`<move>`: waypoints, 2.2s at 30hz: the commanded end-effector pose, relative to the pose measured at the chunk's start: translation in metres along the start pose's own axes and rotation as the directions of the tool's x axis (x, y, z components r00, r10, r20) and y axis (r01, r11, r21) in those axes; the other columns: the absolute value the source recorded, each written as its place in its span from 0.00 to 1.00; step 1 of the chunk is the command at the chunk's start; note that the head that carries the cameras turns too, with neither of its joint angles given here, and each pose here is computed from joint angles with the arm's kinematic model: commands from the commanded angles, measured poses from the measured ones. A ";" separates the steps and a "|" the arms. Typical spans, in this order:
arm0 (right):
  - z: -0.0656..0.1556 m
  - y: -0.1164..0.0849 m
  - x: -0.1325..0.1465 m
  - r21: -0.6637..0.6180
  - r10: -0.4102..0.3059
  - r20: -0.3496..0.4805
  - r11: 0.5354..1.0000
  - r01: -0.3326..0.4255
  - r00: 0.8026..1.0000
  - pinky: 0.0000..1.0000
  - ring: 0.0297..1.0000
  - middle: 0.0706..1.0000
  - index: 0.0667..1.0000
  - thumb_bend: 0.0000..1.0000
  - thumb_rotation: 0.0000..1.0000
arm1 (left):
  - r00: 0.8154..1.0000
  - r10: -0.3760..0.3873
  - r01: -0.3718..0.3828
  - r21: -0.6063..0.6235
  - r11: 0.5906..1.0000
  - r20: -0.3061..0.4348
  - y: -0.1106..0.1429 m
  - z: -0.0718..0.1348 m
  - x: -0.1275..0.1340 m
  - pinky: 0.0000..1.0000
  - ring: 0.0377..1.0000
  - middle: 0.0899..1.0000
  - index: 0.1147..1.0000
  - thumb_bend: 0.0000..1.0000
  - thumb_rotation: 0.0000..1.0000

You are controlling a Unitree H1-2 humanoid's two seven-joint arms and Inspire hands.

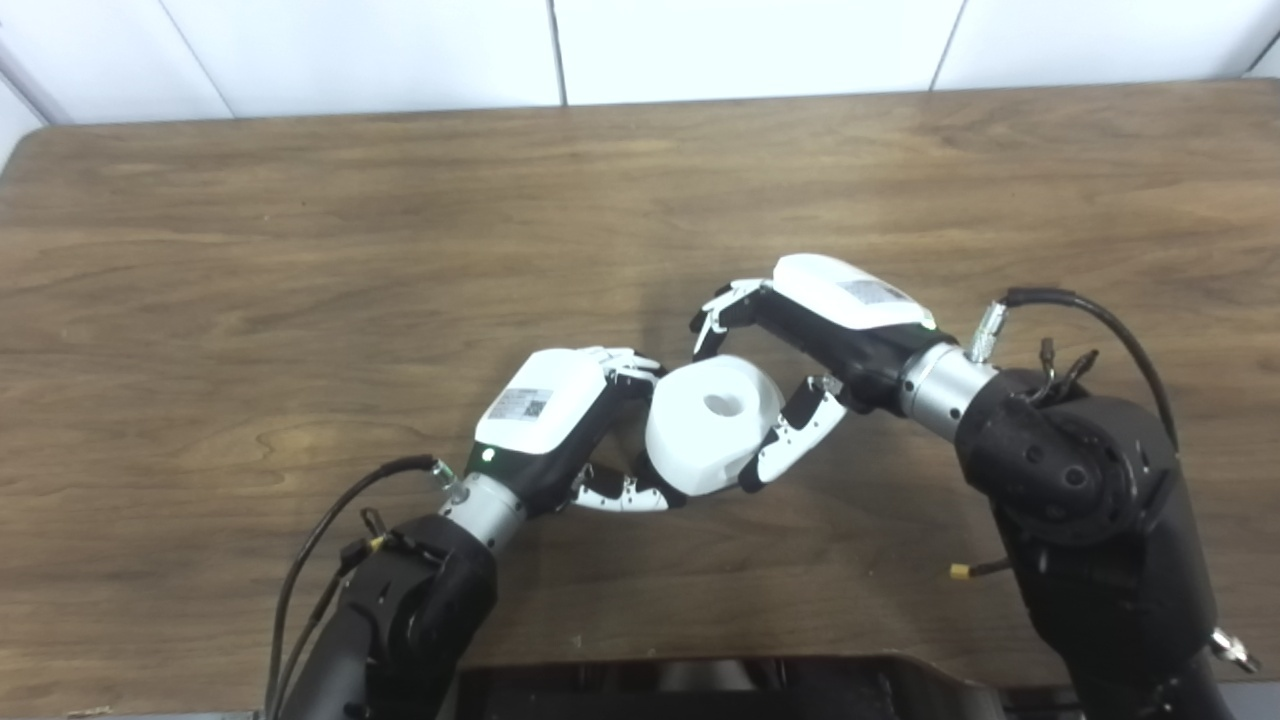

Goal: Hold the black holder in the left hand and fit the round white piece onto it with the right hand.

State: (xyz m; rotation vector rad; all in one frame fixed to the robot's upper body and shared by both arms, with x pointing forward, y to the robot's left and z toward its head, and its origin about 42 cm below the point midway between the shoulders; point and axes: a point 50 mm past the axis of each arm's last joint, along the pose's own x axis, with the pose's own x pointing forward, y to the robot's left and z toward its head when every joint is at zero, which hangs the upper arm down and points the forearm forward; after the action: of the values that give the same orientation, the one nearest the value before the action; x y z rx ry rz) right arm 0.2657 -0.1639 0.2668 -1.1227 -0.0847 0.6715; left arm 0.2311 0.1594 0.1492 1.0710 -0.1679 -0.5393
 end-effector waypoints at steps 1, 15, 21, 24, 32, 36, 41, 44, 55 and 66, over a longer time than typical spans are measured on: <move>0.004 -0.009 0.000 -0.038 -0.032 0.026 0.999 0.033 0.999 0.89 0.90 0.79 0.45 0.52 0.13 | 0.986 -0.116 0.115 -0.015 0.993 -0.118 -0.017 -0.017 -0.008 0.85 0.85 0.77 0.42 0.52 0.05; 0.008 -0.012 0.002 -0.097 -0.010 0.026 0.995 0.012 1.000 0.83 0.93 0.80 0.45 0.52 0.14 | 0.986 -0.118 0.117 -0.014 0.993 -0.119 -0.016 -0.017 -0.007 0.86 0.85 0.77 0.42 0.52 0.05; 0.007 -0.011 0.002 -0.114 -0.001 0.028 0.993 0.004 1.000 0.84 0.92 0.79 0.45 0.53 0.15 | 0.988 -0.111 0.109 -0.018 0.994 -0.111 -0.018 -0.017 -0.008 0.85 0.84 0.76 0.42 0.52 0.05; 0.007 -0.011 0.001 -0.117 -0.003 0.029 0.993 0.006 1.000 0.84 0.93 0.79 0.50 0.72 0.21 | 0.986 -0.119 0.117 -0.019 0.993 -0.119 -0.018 -0.017 -0.007 0.86 0.85 0.77 0.42 0.52 0.05; 0.005 -0.013 0.001 -0.129 -0.009 0.028 0.992 0.012 1.000 0.83 0.93 0.79 0.59 0.98 0.34 | 0.986 -0.123 0.122 -0.016 0.992 -0.116 -0.019 -0.015 -0.005 0.85 0.85 0.77 0.42 0.52 0.05; 0.004 -0.014 0.000 -0.126 -0.003 0.020 0.992 0.005 1.000 0.86 0.95 0.80 0.61 1.00 0.36 | 0.986 -0.123 0.122 -0.016 0.992 -0.112 -0.020 -0.015 -0.004 0.85 0.85 0.76 0.42 0.52 0.05; 0.005 -0.016 0.000 -0.134 0.010 0.017 0.991 -0.007 1.000 0.89 0.95 0.83 0.65 1.00 0.36 | 0.986 -0.124 0.123 -0.022 0.992 -0.110 -0.021 -0.014 -0.003 0.85 0.85 0.76 0.42 0.52 0.05; 0.006 -0.017 -0.001 -0.144 0.018 0.008 0.990 -0.016 1.000 0.95 0.98 0.89 0.74 1.00 0.36 | 0.985 -0.129 0.127 -0.024 0.992 -0.113 -0.021 -0.014 -0.003 0.85 0.85 0.76 0.42 0.52 0.05; 0.005 -0.020 -0.002 -0.161 0.029 -0.007 0.986 -0.029 1.000 1.00 1.00 0.95 0.82 1.00 0.37 | 0.982 -0.150 0.148 -0.024 0.989 -0.118 -0.023 -0.014 0.000 0.86 0.85 0.76 0.42 0.52 0.05; 0.006 -0.028 -0.003 -0.167 0.015 -0.015 0.986 -0.017 1.000 1.00 1.00 0.97 0.86 1.00 0.41 | 0.979 -0.157 0.155 -0.028 0.988 -0.128 -0.023 -0.014 0.002 0.86 0.86 0.77 0.42 0.52 0.05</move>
State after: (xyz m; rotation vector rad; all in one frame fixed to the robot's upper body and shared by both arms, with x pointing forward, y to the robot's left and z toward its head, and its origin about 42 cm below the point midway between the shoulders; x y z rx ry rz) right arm 0.2726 -0.1679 0.2750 -1.2775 -0.0497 0.7295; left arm 0.2360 0.1515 0.1505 1.0719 -0.1468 -0.5383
